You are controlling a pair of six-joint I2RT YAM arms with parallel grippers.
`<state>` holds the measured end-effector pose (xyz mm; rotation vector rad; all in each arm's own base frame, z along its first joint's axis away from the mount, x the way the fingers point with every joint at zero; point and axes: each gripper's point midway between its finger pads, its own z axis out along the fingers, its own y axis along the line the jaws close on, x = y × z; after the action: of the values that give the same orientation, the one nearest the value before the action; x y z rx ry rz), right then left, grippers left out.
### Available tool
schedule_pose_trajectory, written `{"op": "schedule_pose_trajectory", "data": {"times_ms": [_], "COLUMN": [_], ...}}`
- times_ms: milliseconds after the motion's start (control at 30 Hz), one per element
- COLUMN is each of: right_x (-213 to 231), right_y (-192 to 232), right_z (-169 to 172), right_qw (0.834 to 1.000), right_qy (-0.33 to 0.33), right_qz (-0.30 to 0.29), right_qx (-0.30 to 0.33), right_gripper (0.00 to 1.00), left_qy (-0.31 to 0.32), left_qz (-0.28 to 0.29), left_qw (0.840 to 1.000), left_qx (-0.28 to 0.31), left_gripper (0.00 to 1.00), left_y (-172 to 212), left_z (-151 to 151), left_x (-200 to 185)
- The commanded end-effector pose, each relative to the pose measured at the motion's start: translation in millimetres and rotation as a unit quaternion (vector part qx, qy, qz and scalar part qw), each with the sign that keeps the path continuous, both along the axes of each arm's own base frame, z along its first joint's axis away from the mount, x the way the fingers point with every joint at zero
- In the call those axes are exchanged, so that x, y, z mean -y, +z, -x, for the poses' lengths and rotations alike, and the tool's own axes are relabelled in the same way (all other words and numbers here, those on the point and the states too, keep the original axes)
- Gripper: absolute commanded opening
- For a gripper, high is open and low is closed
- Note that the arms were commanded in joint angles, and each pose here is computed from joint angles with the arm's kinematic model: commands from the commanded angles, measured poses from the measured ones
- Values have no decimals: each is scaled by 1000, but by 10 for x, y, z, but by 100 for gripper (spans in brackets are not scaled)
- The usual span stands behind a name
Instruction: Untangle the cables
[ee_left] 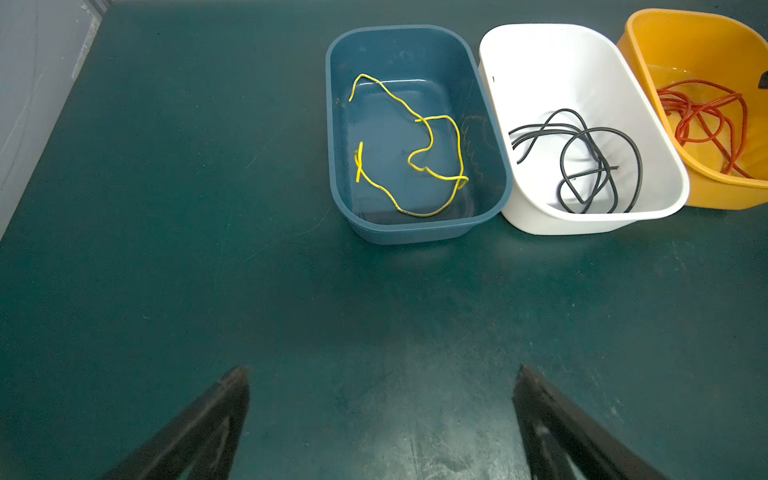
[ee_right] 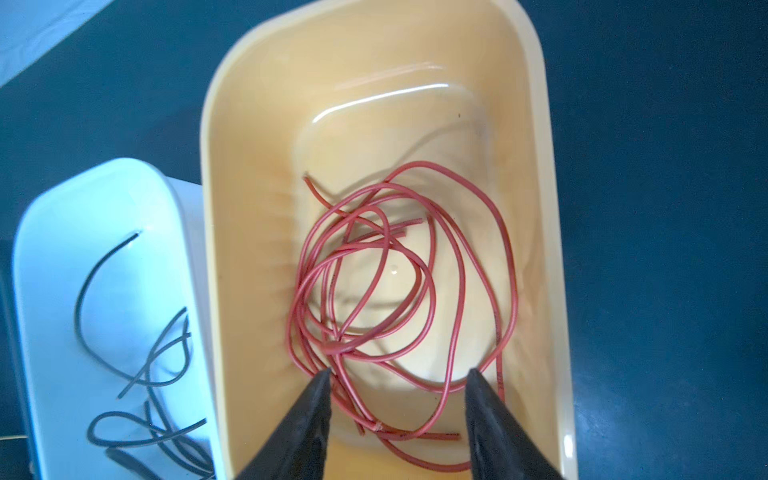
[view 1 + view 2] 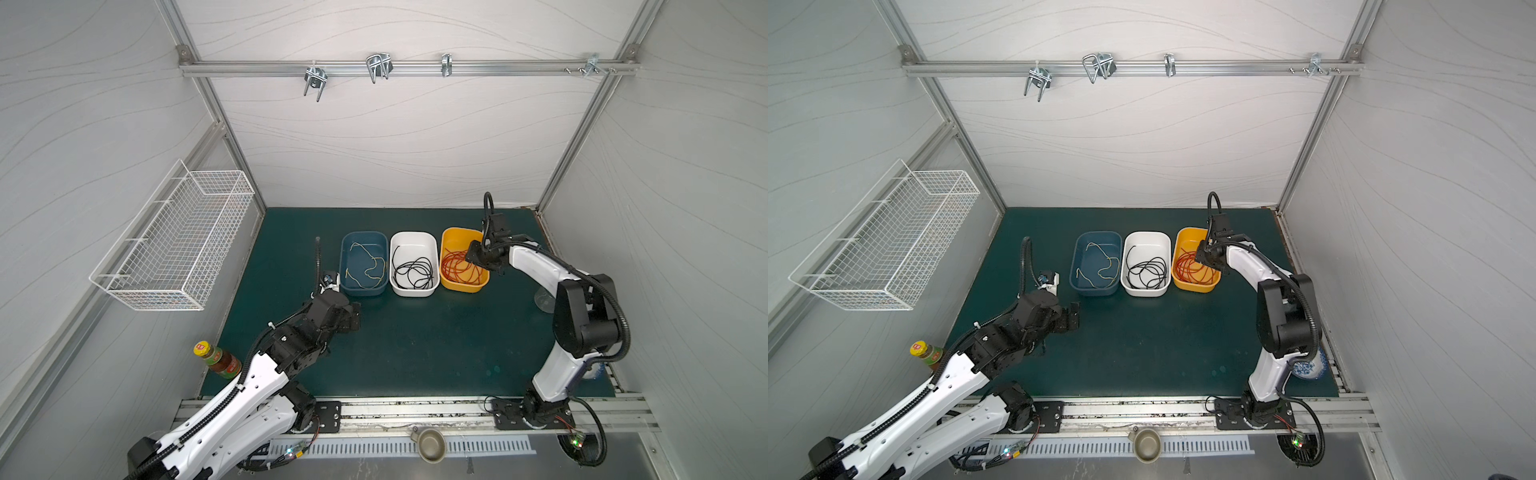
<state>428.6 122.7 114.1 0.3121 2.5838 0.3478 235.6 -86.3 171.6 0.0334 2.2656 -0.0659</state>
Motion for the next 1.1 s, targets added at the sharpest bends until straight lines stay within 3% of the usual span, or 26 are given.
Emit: {"op": "schedule_pose_trajectory", "data": {"times_ms": [0,200,333,733,1067], "right_x": [-10,-68,-125,-272,-164], "right_y": [349,776,1075,1825,1923], "right_z": [24,67,128,554,1080], "right_qw": [1000,996,992,971,954], "right_qy": [1,13,23,63,70], "right_qz": [-11,9,16,21,9], "right_qx": [30,83,123,228,292], "right_gripper": [60,76,99,99,99], "left_qy": [4,4,4,5,11], "left_qz": [12,13,14,12,19], "left_qw": [1000,1000,1000,1000,1000], "left_qx": [16,17,18,17,12], "left_gripper": [100,100,100,100,100], "left_y": [75,80,88,73,65], "left_z": [-50,-49,-50,-48,-48], "left_x": [20,19,21,15,19]}}
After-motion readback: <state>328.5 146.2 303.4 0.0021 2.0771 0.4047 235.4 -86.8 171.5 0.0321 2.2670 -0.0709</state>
